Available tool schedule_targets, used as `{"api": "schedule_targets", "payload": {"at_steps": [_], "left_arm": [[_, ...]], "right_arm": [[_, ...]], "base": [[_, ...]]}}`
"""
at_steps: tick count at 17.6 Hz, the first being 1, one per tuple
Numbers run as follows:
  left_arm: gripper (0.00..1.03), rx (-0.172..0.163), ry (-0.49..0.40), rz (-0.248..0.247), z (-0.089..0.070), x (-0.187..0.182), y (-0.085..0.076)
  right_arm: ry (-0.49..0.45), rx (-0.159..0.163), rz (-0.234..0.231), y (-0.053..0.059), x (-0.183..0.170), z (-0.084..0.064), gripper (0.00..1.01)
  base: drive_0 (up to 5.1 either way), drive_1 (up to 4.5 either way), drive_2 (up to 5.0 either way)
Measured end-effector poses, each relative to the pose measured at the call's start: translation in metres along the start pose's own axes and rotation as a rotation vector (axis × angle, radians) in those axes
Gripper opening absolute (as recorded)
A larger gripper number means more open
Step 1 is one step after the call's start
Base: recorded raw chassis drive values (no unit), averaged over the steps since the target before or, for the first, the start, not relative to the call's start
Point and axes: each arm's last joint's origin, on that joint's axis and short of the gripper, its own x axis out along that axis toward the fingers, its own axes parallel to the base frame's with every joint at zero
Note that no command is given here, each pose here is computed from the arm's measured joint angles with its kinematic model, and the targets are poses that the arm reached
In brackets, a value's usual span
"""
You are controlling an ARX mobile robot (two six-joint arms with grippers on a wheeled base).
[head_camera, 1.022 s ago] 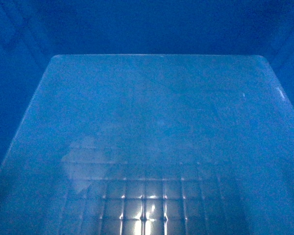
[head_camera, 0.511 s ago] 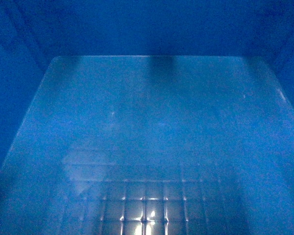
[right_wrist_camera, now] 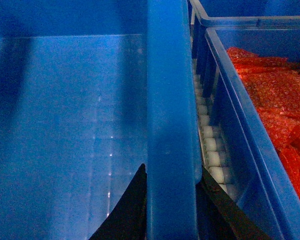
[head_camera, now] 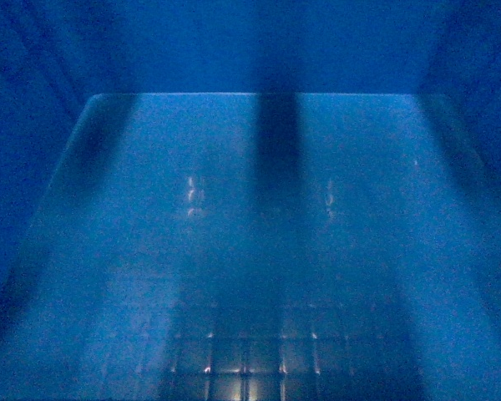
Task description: Place box next to blue box on left shelf
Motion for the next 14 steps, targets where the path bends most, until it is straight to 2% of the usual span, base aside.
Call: {"api": "schedule_targets", "payload": {"at_steps": [14], "left_arm": [[0.08, 0.000, 0.000, 0.000, 0.0000, -0.0001, 0.0000]], "right_arm": [[0.000, 0.000, 0.000, 0.0000, -0.0001, 0.0000, 0.20]], "base": [[-0.1, 4.25, -4.4]]}}
